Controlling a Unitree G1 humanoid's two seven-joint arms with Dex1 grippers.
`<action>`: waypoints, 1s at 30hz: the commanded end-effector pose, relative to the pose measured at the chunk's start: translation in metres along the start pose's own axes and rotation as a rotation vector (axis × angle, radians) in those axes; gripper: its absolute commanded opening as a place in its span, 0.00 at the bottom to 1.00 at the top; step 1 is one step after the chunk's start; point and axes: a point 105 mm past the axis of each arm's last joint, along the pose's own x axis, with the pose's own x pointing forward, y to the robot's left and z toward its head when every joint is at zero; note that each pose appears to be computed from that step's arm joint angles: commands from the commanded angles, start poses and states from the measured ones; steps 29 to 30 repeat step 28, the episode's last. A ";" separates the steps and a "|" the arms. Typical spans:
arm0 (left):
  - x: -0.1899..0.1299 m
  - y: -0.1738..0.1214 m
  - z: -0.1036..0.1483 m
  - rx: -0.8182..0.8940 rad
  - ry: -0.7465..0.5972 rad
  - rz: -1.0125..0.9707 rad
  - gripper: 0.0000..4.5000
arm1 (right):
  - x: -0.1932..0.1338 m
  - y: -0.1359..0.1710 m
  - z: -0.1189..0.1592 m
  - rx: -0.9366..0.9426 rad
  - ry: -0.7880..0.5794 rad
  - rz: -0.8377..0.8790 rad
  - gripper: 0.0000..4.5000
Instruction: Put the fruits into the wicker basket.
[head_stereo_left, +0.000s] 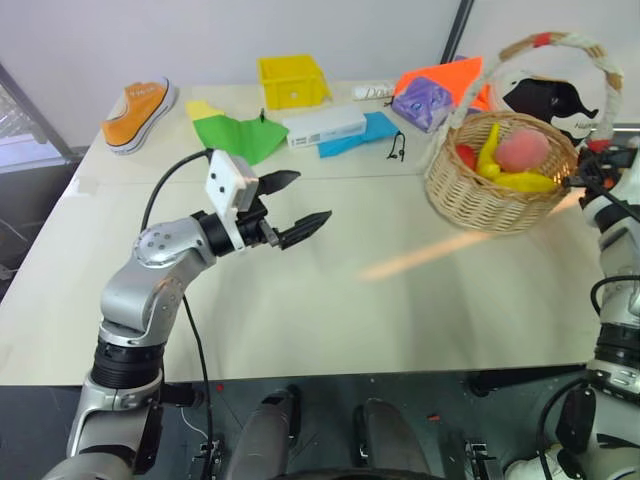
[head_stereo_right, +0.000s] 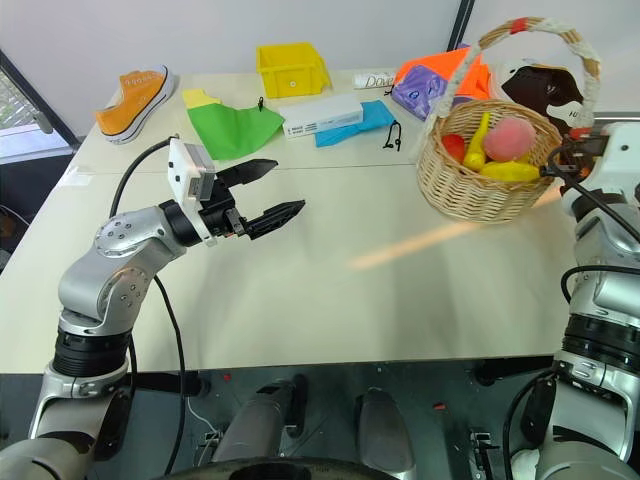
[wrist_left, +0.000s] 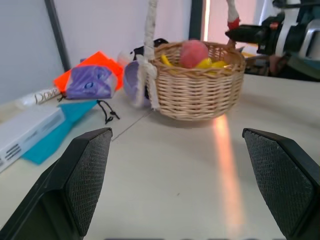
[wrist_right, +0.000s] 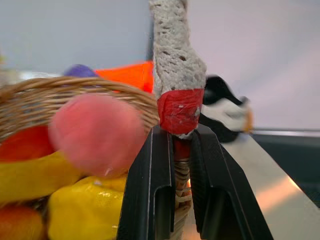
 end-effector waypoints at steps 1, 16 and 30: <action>0.000 -0.001 0.008 0.029 -0.029 -0.007 1.00 | -0.005 -0.020 0.016 -0.033 -0.055 -0.060 0.42; -0.062 0.048 -0.023 -0.015 0.100 0.237 1.00 | -0.063 0.006 0.024 -0.110 -0.069 0.308 1.00; -0.156 0.050 -0.085 -0.118 0.314 0.530 1.00 | -0.115 0.123 -0.031 0.011 0.147 0.869 1.00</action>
